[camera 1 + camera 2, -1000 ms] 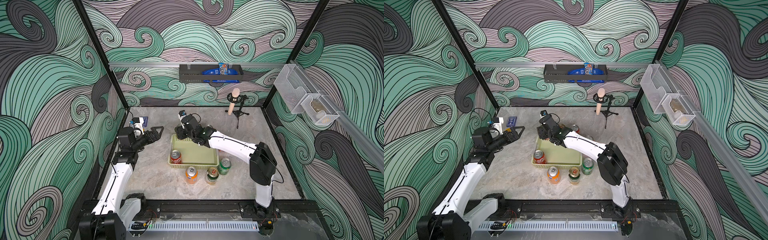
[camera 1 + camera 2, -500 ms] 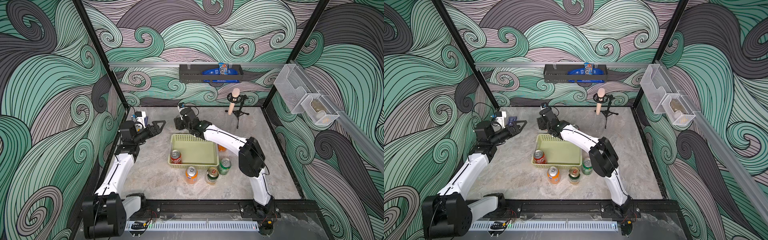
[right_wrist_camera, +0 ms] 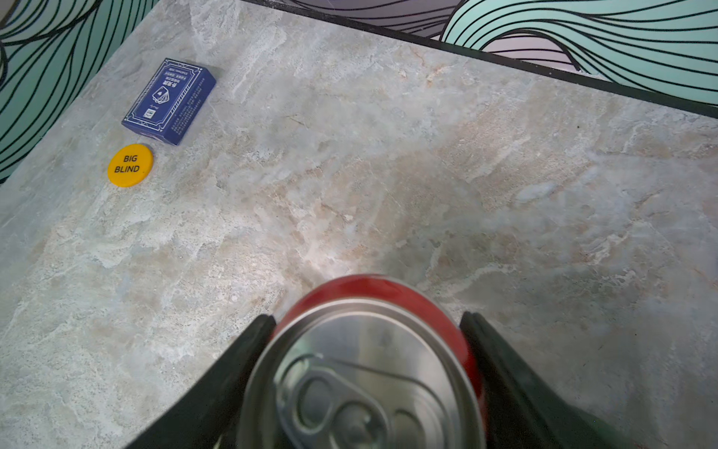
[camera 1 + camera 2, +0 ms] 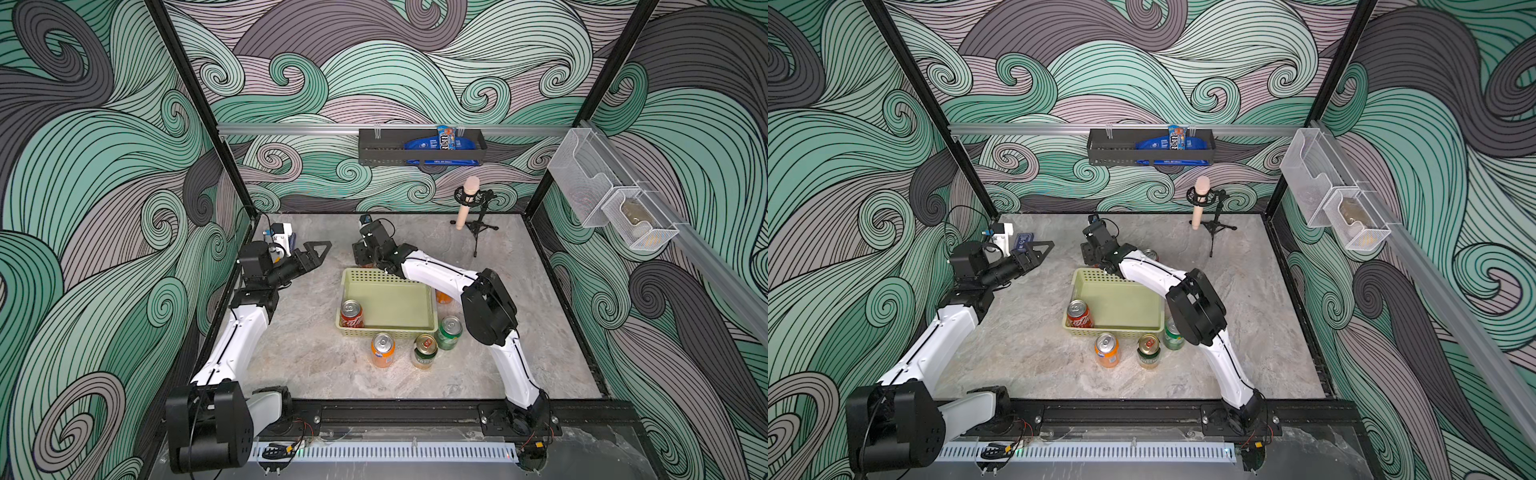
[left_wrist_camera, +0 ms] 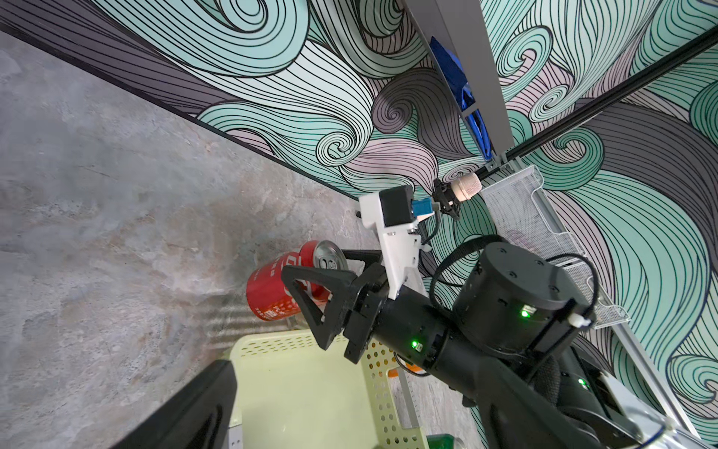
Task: Take out the drinks from the basket
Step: Place the drink at the center of the board.
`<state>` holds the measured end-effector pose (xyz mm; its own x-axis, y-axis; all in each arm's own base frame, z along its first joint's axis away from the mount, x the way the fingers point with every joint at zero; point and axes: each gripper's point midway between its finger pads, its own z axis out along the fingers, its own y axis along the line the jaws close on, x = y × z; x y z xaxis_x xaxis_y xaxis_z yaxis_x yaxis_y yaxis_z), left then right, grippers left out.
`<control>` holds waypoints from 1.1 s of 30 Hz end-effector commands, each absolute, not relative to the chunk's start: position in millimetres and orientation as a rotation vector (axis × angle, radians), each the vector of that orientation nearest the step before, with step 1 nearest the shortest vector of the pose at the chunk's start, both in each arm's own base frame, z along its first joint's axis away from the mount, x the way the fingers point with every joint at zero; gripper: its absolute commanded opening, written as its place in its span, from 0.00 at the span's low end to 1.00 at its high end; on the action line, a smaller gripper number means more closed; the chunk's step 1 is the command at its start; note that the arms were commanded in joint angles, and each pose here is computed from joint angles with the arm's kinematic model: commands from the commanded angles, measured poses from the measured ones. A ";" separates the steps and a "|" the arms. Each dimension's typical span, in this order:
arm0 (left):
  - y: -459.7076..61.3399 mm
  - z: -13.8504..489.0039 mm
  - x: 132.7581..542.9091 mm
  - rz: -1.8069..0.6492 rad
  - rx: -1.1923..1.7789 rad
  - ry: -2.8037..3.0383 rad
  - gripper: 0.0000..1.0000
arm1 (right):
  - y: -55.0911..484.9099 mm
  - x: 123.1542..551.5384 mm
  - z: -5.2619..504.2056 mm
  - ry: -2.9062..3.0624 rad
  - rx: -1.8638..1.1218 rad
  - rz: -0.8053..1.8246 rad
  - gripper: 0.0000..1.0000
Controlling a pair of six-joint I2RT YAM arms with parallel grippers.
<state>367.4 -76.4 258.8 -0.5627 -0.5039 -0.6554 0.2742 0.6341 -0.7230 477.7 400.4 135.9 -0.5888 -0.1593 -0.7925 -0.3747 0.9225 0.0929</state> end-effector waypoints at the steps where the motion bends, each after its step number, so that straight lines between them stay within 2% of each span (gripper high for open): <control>1: -64.3 269.7 369.6 -0.979 -0.188 1.887 0.99 | 410.3 483.2 165.0 2.124 -0.326 0.415 0.50; 12: -56.0 265.4 370.2 -0.986 -0.222 1.887 0.99 | 408.3 475.9 142.5 2.175 -0.336 0.417 0.52; 18: -56.0 264.0 369.5 -0.994 -0.222 1.887 0.99 | 410.0 473.7 135.2 2.190 -0.347 0.427 0.57; 25: -60.4 262.5 368.0 -1.035 -0.208 1.883 0.99 | 410.4 469.6 128.1 2.211 -0.345 0.439 0.68; 33: -61.1 259.3 369.5 -1.058 -0.212 1.893 0.99 | 411.1 469.6 126.4 2.212 -0.352 0.439 0.68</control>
